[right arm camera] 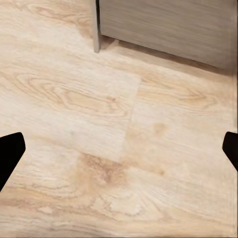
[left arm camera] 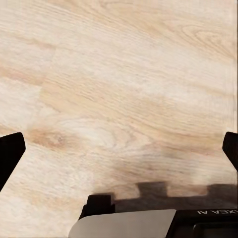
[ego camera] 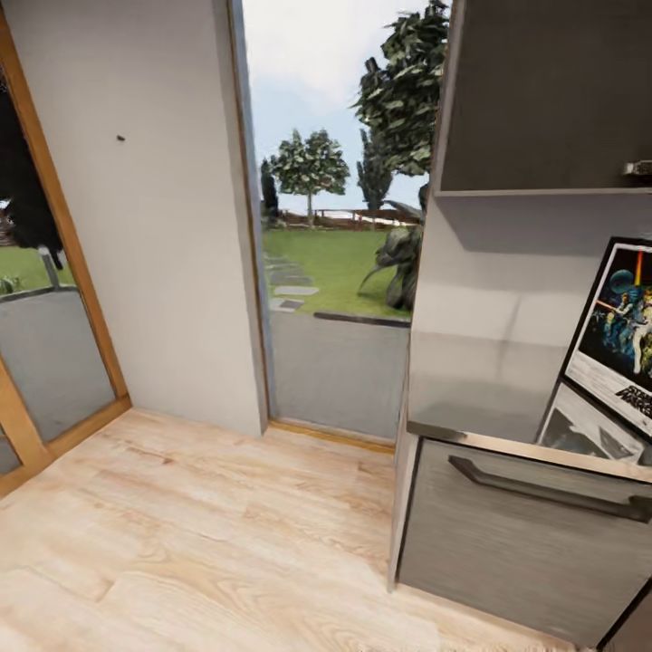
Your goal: Pick up the poster from the kitchen countertop and hang it on one of the wall nails in the kitchen.
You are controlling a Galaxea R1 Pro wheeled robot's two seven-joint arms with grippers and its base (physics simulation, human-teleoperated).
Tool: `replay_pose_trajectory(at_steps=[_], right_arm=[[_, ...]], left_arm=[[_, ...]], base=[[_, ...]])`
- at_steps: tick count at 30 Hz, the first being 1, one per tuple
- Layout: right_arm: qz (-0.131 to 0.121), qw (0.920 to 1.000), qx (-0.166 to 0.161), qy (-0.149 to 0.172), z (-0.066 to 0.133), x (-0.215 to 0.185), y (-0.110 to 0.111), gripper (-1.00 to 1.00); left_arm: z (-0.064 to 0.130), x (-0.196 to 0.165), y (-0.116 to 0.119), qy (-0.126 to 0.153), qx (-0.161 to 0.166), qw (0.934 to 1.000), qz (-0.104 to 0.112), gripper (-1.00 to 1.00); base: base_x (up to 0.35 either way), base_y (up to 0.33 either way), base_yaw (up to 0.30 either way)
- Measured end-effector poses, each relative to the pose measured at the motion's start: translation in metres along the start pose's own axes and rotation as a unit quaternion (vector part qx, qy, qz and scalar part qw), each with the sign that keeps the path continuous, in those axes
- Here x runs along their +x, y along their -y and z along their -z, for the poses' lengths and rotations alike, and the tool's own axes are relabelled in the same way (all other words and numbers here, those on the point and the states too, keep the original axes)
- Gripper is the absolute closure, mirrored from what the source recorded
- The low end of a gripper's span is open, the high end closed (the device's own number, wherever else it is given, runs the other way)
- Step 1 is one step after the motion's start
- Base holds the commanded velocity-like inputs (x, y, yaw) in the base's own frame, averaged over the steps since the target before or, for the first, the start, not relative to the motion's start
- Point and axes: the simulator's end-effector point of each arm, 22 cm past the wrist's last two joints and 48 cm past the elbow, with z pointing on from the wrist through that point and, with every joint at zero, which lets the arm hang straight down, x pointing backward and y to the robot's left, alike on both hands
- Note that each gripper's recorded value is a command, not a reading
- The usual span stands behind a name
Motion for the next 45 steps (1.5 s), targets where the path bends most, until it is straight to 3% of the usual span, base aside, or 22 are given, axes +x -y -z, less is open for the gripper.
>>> replay_pose_trajectory(at_steps=[15, 30, 45], right_arm=[[0.0, 1.0, 0.0, -0.001, 0.0001, 0.0005, 0.0, -1.0], [0.0, 1.0, 0.0, -0.001, 0.0002, 0.0006, -0.0002, -1.0], [0.0, 1.0, 0.001, 0.001, -0.0001, -0.0003, 0.0009, -1.0]], left_arm=[[0.0, 0.0, 0.0, 0.0, 0.0, 1.0, 0.0, -1.0], [0.0002, -0.0001, -0.0004, 0.0, 0.0, 1.0, 0.001, -1.0], [0.0, 0.0005, -0.0006, -0.001, -0.001, 1.0, 0.001, -1.0]], base=[[0.001, -0.292, -0.3], [0.033, -0.033, -0.292], [0.153, -0.044, -0.043]])
